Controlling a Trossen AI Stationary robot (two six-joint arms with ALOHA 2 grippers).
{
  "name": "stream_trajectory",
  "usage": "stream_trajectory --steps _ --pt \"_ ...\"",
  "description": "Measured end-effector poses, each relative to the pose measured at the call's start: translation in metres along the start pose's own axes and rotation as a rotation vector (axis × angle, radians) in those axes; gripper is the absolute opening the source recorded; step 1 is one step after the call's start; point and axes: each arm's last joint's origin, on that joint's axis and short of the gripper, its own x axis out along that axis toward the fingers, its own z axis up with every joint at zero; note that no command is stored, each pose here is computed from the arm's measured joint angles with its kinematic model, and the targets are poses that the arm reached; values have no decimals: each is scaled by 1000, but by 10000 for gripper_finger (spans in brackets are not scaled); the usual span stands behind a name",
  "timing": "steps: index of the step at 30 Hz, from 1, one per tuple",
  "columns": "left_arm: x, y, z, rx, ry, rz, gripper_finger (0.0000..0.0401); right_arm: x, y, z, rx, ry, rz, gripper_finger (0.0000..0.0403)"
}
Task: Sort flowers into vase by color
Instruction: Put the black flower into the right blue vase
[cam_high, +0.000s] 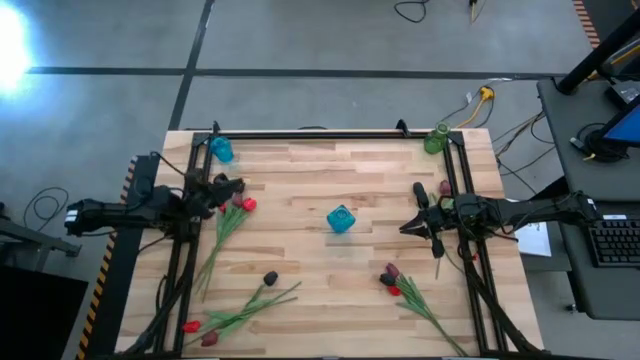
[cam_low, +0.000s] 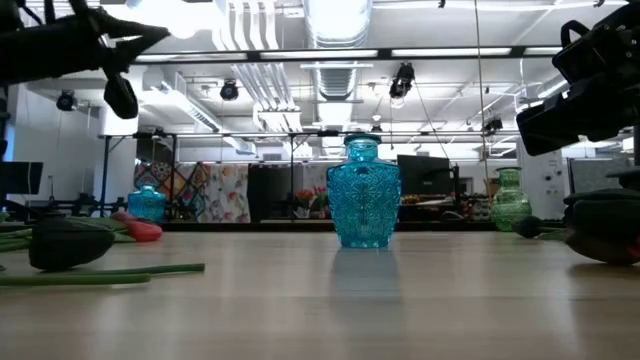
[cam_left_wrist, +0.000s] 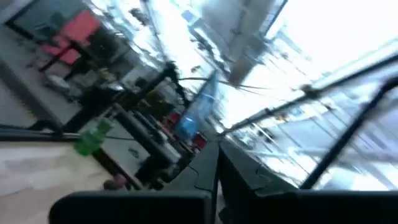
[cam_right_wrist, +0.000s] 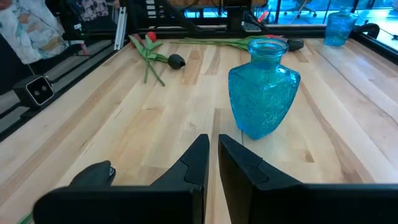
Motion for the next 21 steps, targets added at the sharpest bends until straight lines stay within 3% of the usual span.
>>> stream_trajectory --steps 4,6,9,15,21 --pt "24 -30 14 -26 100 -85 0 0 0 0 0 1 0 28" --pt "42 -41 16 28 207 -40 0 0 0 0 0 0 0 28" --pt "66 -48 14 174 421 179 0 0 0 0 0 0 0 28" --pt "84 -46 17 385 748 799 0 0 0 0 0 0 0 28" --pt "94 -42 23 424 939 1153 40 0 0 0 0 0 0 28"
